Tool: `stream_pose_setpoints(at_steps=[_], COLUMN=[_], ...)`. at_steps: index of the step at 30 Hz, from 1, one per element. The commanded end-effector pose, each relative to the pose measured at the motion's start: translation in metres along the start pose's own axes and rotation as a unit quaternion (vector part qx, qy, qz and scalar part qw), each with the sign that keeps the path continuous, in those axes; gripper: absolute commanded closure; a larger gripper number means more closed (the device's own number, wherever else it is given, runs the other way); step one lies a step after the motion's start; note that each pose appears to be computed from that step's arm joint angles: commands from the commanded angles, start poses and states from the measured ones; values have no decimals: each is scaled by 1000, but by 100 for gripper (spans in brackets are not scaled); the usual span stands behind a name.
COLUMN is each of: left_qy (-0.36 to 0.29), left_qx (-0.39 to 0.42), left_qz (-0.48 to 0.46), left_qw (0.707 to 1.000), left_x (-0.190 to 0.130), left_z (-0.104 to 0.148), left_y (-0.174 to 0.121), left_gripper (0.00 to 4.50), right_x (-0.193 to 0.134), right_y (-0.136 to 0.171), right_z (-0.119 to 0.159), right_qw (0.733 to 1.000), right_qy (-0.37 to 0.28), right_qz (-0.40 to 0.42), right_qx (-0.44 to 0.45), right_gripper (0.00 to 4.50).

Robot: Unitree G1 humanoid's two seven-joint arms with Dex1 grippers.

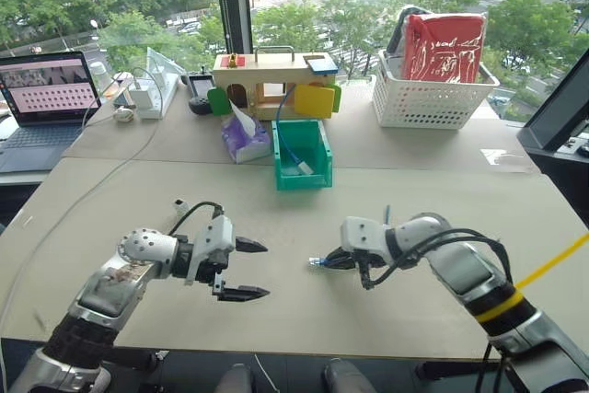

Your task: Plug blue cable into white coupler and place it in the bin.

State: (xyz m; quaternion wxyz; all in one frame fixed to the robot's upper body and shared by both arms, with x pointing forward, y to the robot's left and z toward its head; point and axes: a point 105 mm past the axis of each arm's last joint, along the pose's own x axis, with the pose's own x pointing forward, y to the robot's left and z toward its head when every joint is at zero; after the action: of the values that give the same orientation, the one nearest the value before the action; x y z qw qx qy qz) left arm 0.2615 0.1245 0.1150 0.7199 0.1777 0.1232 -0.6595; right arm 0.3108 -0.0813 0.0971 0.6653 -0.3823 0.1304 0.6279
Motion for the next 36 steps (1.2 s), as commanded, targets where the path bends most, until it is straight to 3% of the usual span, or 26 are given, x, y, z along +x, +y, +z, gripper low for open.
stream_pose_setpoints(at_steps=[1, 6, 8, 11, 14, 18, 22, 29, 36], left_qy=[-3, -18, -28, -29, -17, 15, 24, 19, 36], left_qx=[17, 16, 9, 8, 5, 11, 6, 4, 23], left_qz=[-15, -18, -13, -12, -6, 27, 36, 37, 25], left_qw=[1000, 1000, 999, 999, 1000, 999, 999, 999, 999], left_x=[5, 12, 18, 24, 29, 34, 43, 59, 71], left_z=[8, 16, 19, 20, 18, 5, 1, 2, -4], left_y=[1, 5, 9, 11, 13, 22, 29, 39, 46], left_gripper=[0, 0, 0, 0, 0, 0, 0, 0, 0], right_x=[6, 7, 4, -2, -21, -59, -103, -122, -132], right_y=[-14, -22, -20, -20, -36, -46, -60, -25, -20], right_z=[-2, 3, 5, 9, 27, 16, 32, 35, 26], right_qw=[999, 1000, 1000, 999, 985, 965, 918, 913, 894], right_qy=[15, -7, -15, -23, -111, -142, -237, -222, -211], right_qz=[-4, -16, -10, -16, -64, -122, -197, -188, -239], right_qx=[-39, -6, 17, 29, 119, 181, 250, 285, 314], right_gripper=[442, 442, 354, 260, 159, 19, 9, 9, 9])
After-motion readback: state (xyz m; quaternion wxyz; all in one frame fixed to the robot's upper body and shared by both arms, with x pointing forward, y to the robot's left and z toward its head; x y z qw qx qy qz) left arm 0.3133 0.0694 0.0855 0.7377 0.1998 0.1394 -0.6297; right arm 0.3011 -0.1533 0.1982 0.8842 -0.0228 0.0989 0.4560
